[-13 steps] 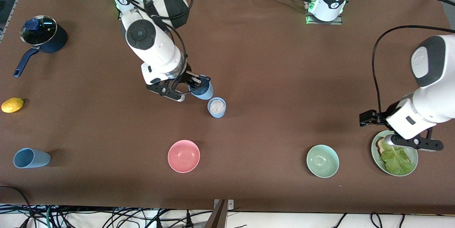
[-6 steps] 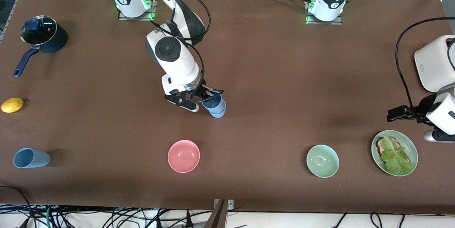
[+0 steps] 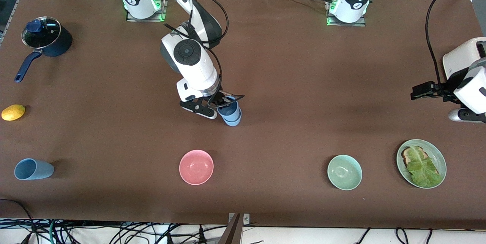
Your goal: Stack blue cups with both arms
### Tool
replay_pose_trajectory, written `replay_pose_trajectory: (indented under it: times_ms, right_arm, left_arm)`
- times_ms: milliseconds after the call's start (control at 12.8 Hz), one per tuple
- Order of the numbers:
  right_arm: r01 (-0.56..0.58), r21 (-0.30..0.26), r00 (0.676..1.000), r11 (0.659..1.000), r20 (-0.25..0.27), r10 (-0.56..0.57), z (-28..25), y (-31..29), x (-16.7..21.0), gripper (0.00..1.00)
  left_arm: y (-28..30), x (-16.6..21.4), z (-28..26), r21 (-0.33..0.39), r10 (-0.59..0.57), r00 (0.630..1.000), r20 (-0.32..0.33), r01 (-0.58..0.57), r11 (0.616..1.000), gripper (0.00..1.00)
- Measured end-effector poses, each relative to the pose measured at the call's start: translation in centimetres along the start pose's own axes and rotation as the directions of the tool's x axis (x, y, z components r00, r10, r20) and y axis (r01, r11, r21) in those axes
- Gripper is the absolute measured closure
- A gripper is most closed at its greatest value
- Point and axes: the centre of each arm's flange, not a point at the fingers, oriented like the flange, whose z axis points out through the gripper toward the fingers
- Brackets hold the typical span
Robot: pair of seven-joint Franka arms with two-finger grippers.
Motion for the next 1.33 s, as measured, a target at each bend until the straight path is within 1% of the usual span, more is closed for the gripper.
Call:
replay_pose_trajectory:
  times_ms: [78,314,392,471,549,706,863,1020,1098,1176,1333]
  right_arm:
    - [-0.003,-0.002,1.000,1.000,0.000,0.003,0.1,0.0,0.0,0.91]
    - [-0.006,0.010,1.000,1.000,-0.011,0.006,-0.6,-0.2,0.4,0.57]
    - [-0.007,0.009,1.000,1.000,-0.019,0.007,-1.3,-0.2,0.7,0.46]
    - [-0.010,-0.002,1.000,1.000,-0.024,0.010,-2.2,0.1,1.2,0.32]
    - [-0.001,-0.023,1.000,1.000,-0.027,0.000,-3.6,0.7,1.9,0.23]
    - [0.073,-0.084,0.997,0.994,-0.014,-0.074,-7.2,2.3,3.2,0.01]
    - [0.154,-0.130,0.988,0.979,0.022,-0.153,-11.8,4.7,4.5,0.00]
    - [0.234,-0.159,0.972,0.959,0.068,-0.225,-15.9,8.2,6.2,0.00]
    - [0.275,-0.172,0.960,0.946,0.099,-0.261,-17.4,10.2,7.2,0.00]
    - [0.313,-0.178,0.947,0.933,0.132,-0.293,-18.7,12.4,8.3,0.00]
    - [0.369,-0.168,0.924,0.914,0.171,-0.342,-20.7,16.9,11.0,0.00]
  left_arm:
    - [0.6,-0.4,-0.5,0.001,0.010,1.000,-0.007,-0.010,1.000,0.00]
    - [0.9,-3.0,-4.6,0.005,0.011,0.998,-0.064,-0.011,1.000,0.00]
    - [0.9,-4.3,-5.8,0.004,0.010,0.998,-0.060,-0.010,1.000,0.00]
    - [1.1,-5.5,-6.3,0.003,0.012,0.999,-0.033,-0.012,1.000,0.00]
    - [1.4,-6.4,-6.0,0.000,0.017,1.000,0.005,-0.017,1.000,0.00]
    - [2.2,-7.4,-4.3,-0.010,0.032,0.998,0.063,-0.031,0.999,0.00]
    - [2.7,-8.3,-2.7,-0.034,0.035,0.994,0.099,-0.032,0.999,0.00]
    - [2.4,-9.1,-2.0,-0.038,0.028,0.993,0.110,-0.024,0.999,0.00]
    - [2.3,-9.5,-1.6,-0.038,0.026,0.993,0.113,-0.022,0.999,0.00]
    - [2.3,-9.9,-1.2,-0.038,0.025,0.993,0.113,-0.021,0.999,0.00]
    - [2.3,-10.7,-0.6,-0.039,0.025,0.993,0.117,-0.020,0.999,0.00]
